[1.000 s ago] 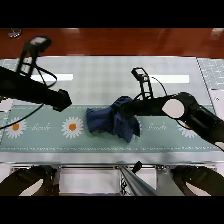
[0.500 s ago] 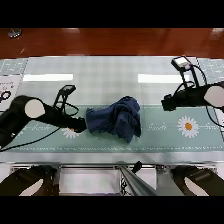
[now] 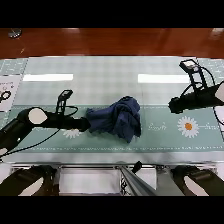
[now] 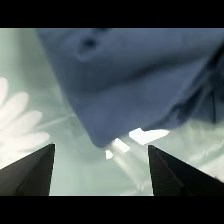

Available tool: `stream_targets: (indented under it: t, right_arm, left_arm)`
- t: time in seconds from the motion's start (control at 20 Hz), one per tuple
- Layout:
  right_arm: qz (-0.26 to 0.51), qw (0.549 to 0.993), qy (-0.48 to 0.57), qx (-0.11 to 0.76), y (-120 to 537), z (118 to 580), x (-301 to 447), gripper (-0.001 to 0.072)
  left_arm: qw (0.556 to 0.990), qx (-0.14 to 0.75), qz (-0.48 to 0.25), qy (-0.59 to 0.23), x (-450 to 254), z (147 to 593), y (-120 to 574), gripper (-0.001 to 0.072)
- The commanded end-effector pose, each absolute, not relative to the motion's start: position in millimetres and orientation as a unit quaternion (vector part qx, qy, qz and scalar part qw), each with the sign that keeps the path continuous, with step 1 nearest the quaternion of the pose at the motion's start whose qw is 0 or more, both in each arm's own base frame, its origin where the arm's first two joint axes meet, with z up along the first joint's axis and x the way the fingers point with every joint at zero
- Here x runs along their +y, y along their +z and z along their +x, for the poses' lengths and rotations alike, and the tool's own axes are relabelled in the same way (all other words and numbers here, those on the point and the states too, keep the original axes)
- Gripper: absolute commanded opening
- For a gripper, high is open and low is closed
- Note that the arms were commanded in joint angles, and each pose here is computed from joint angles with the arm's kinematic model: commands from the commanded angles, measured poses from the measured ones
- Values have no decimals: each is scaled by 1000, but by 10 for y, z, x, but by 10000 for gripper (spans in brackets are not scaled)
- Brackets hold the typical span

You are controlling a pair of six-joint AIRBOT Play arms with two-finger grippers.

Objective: Fold the shirts.

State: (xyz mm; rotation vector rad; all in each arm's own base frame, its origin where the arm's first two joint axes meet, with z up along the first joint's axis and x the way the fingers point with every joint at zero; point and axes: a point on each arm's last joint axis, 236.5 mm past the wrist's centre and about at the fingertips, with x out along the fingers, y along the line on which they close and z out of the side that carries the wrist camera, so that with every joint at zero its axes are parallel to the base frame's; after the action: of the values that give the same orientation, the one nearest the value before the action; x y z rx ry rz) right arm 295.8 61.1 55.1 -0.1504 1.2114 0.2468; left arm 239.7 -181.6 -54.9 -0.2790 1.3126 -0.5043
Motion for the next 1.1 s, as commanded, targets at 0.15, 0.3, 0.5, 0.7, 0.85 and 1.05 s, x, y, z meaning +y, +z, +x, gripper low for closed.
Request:
stream_targets:
  t: [0.15,0.3,0.5,0.7,0.85,1.05]
  right_arm:
    - [-51,817,131,559,581,2983,718,440]
    - [-43,817,137,559,586,2978,759,441]
    - [-42,816,139,559,586,2972,772,441]
    - [-39,795,194,573,504,2816,970,500]
    - [-2,771,279,573,247,2614,1360,606]
    - [84,747,309,582,-95,2389,1659,606]
  left_arm:
    - [739,609,-185,-223,-1792,2493,-799,581]
    - [729,582,-245,-263,-2079,2623,-731,597]
    - [709,578,-303,-267,-2242,2730,-805,305]
    - [699,585,-310,-269,-2252,2699,-815,23]
    - [673,597,-322,-295,-2253,2585,-721,22]
    - [664,591,-331,-317,-2163,2575,-616,23]
